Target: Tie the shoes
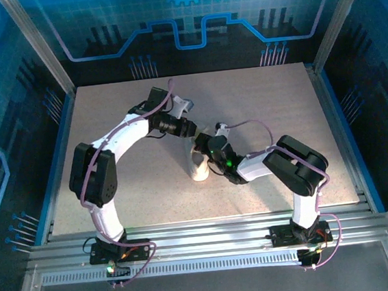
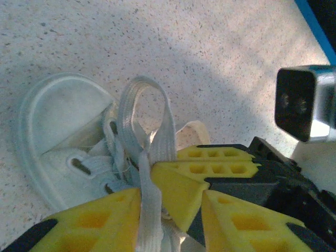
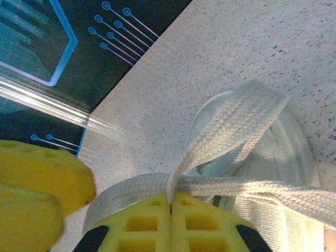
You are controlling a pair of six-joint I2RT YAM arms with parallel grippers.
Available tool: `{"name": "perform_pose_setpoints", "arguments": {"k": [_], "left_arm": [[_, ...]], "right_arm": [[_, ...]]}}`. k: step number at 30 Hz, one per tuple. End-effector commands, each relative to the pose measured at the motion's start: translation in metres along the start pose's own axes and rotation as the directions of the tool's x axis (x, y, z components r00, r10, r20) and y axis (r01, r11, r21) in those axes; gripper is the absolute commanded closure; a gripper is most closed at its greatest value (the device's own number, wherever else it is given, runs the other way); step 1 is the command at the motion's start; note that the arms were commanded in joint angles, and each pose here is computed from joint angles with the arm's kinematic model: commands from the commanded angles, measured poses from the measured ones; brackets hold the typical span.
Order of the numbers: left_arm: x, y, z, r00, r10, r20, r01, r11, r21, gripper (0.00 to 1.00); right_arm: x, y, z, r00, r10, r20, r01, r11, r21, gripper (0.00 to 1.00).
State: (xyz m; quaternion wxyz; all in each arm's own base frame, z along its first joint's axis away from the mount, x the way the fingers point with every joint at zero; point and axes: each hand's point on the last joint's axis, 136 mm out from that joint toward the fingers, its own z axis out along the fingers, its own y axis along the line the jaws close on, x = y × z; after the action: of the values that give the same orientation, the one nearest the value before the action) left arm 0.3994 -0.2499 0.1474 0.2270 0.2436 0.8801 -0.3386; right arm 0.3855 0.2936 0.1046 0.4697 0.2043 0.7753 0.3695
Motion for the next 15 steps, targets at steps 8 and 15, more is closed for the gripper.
{"name": "perform_pose_setpoints", "arguments": {"k": [8, 15], "left_arm": [[-0.007, 0.044, -0.06, 0.995, 0.074, 0.069, -0.068, 0.994, -0.091, 0.48], [0.025, 0.063, -0.026, 0.977, -0.209, -0.05, 0.208, 0.978, -0.034, 0.51]], "right_arm": [[-0.006, 0.003, 0.007, 1.0, 0.029, 0.002, -0.029, 0.999, -0.014, 1.0], [-0.006, 0.001, 0.014, 0.999, 0.032, -0.041, -0.033, 0.999, -0.011, 1.0]]}}
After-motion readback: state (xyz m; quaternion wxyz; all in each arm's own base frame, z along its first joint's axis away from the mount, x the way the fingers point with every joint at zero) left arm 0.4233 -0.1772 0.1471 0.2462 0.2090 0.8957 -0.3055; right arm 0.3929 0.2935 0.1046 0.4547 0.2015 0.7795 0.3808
